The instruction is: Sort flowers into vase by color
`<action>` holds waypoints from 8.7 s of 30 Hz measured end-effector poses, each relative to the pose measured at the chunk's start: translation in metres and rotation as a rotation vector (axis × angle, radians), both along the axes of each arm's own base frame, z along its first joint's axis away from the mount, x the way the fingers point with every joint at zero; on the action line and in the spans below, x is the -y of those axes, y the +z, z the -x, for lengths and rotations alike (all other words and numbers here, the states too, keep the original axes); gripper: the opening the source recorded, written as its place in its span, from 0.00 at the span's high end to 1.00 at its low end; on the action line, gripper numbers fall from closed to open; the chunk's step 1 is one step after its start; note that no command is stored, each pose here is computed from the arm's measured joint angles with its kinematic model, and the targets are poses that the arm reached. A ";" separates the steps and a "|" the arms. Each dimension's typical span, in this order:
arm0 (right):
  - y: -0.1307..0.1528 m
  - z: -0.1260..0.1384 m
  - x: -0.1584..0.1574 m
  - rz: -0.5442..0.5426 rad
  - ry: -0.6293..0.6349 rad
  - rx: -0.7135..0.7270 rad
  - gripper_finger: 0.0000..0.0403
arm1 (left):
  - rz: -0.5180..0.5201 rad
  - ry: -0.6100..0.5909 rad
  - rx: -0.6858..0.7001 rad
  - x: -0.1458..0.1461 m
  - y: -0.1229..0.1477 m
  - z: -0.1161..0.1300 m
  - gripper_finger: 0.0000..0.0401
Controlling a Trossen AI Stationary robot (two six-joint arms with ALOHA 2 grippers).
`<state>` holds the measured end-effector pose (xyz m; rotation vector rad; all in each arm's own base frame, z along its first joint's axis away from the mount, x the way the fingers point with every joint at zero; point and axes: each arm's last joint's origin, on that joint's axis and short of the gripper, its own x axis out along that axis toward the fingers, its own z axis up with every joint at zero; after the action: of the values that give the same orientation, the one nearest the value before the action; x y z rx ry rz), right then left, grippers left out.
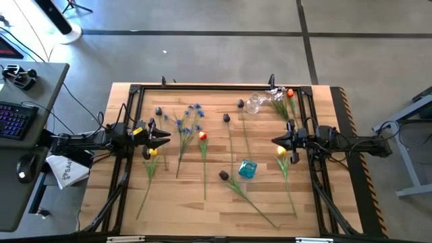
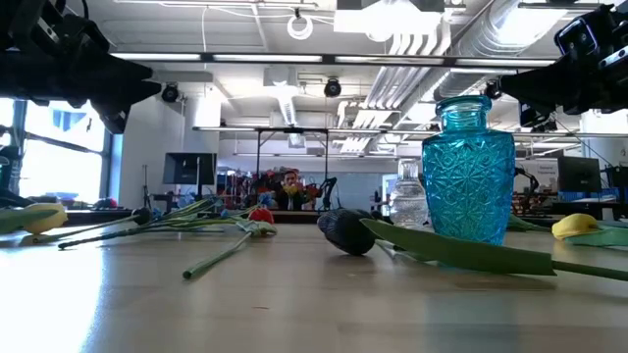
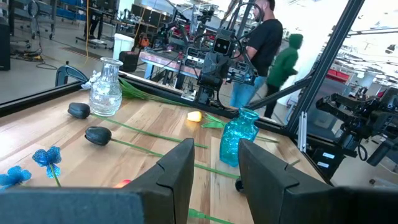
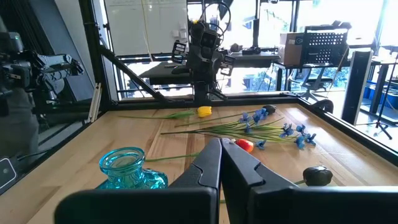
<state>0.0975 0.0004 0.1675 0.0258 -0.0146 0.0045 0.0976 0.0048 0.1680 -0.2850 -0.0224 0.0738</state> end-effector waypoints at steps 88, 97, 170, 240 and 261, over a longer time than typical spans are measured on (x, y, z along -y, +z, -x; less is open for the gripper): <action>0.198 -0.065 0.008 -0.729 -0.356 -0.201 1.00 | -0.001 0.001 0.000 0.000 0.000 0.000 0.72; 0.171 -0.077 -0.001 -1.005 -0.535 -0.829 0.88 | -0.001 0.001 0.000 0.000 0.000 0.000 0.72; 0.245 -0.052 0.004 -0.367 -0.895 0.023 0.99 | 0.000 0.001 0.001 0.000 0.000 0.000 0.72; 0.223 -0.099 0.121 -0.278 -0.935 -0.601 0.49 | -0.025 0.001 -0.001 0.000 0.000 0.000 0.72; 0.180 -0.088 0.017 -0.697 -0.679 -0.847 0.51 | 0.641 0.130 0.170 -0.005 0.007 0.001 0.72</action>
<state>0.1855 -0.0163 0.3473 0.7165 0.8244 -0.6913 0.0966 0.0096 0.1753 -0.9307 -0.1885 0.1860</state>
